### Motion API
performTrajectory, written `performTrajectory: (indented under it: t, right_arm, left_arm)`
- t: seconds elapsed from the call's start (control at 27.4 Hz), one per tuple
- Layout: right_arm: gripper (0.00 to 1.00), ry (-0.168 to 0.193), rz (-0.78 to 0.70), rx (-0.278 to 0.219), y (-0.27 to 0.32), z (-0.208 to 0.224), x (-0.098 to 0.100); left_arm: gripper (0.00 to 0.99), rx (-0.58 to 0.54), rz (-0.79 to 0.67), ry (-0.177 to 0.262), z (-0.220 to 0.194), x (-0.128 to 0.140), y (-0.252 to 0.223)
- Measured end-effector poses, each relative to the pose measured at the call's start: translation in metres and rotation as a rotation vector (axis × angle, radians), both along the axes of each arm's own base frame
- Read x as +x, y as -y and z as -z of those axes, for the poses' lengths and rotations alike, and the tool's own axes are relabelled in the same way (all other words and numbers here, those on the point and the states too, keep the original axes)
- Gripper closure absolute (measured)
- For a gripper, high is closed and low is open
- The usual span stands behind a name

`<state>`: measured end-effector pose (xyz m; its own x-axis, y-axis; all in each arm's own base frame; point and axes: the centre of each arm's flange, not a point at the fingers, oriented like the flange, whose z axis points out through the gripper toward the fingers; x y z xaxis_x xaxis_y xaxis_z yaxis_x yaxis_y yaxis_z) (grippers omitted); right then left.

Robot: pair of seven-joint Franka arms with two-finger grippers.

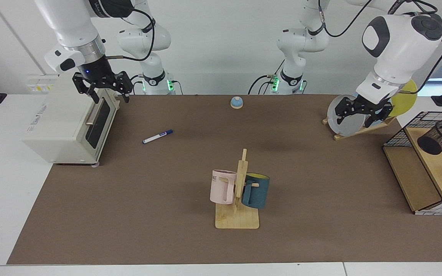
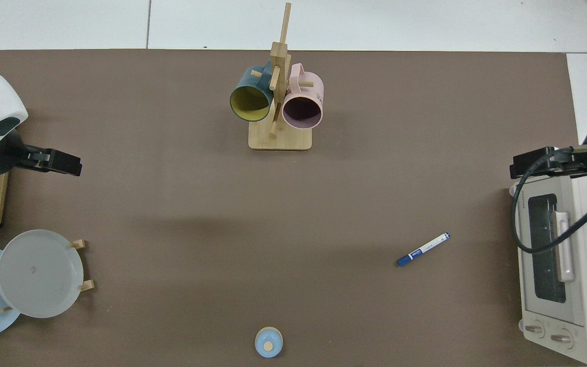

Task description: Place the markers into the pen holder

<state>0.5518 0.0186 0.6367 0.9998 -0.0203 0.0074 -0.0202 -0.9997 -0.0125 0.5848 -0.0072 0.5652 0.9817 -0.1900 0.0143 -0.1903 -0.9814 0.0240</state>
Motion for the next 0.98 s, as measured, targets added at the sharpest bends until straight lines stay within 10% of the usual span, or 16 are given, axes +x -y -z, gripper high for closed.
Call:
performTrajectory:
  t: [0.98]
  right_arm:
    - [0.00,-0.002,0.009,0.000,0.0042,0.0029,0.0003]
  left_arm:
    - [0.000,0.000,0.000,0.000,0.0000,0.0000,0.0000]
